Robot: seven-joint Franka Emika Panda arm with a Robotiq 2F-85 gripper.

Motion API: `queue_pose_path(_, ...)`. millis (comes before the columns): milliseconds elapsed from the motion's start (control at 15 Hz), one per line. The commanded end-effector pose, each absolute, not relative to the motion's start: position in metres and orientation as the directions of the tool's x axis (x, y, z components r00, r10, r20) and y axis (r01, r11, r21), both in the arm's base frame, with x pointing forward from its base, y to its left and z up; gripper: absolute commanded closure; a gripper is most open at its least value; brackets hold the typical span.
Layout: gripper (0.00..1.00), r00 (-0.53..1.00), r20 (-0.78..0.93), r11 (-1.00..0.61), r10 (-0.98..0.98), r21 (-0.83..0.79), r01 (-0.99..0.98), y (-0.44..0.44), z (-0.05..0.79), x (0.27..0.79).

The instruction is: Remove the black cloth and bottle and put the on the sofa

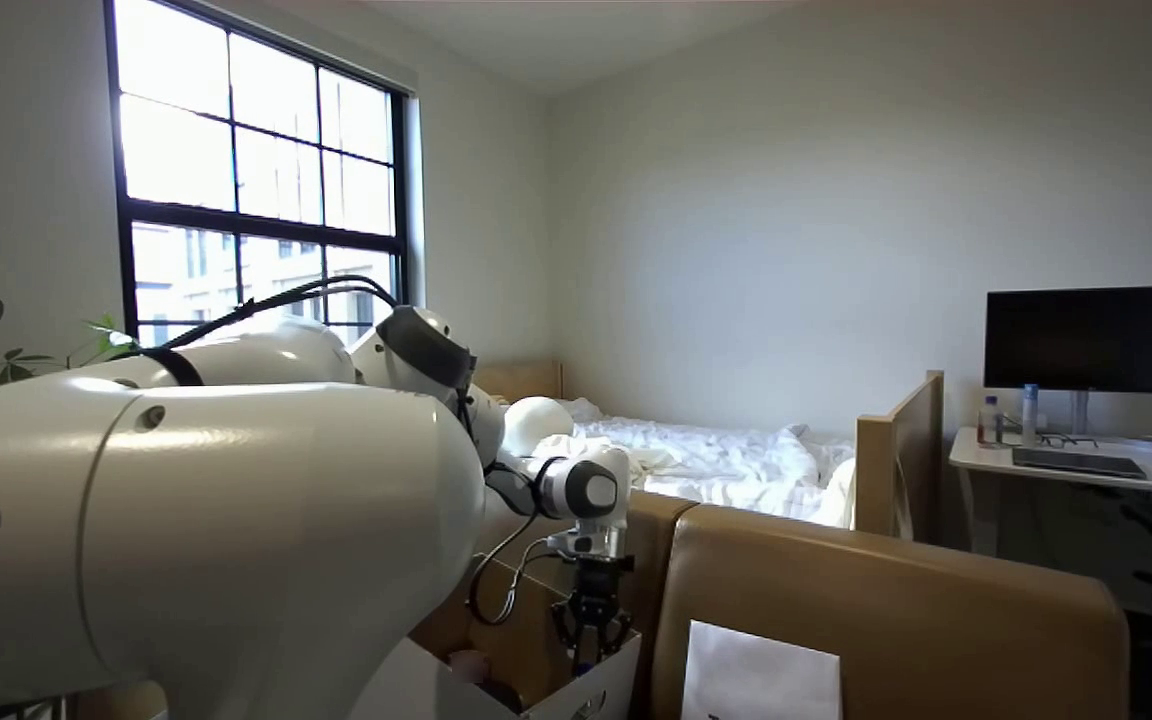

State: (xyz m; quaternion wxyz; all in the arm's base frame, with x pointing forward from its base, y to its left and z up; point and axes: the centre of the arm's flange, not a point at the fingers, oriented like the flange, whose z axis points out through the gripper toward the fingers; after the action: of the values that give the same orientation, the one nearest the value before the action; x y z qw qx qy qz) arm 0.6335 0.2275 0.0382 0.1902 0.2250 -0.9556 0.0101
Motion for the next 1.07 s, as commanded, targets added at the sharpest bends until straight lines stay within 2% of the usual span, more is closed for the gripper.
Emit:
queue_pose_path(0,0.87,-0.812,0.394,0.899,-0.430,0.100,-0.427,0.242,0.028,0.639)
queue_pose_path(333,0.87,-0.798,0.397,0.882,-0.454,0.071,-0.466,0.245,0.058,0.648)
queue_pose_path(667,0.87,-0.689,0.497,0.804,-0.528,0.031,-0.594,0.261,0.129,0.692)
queue_pose_path(1000,0.87,-0.676,0.495,0.778,-0.546,0.000,-0.628,0.253,0.185,0.722)
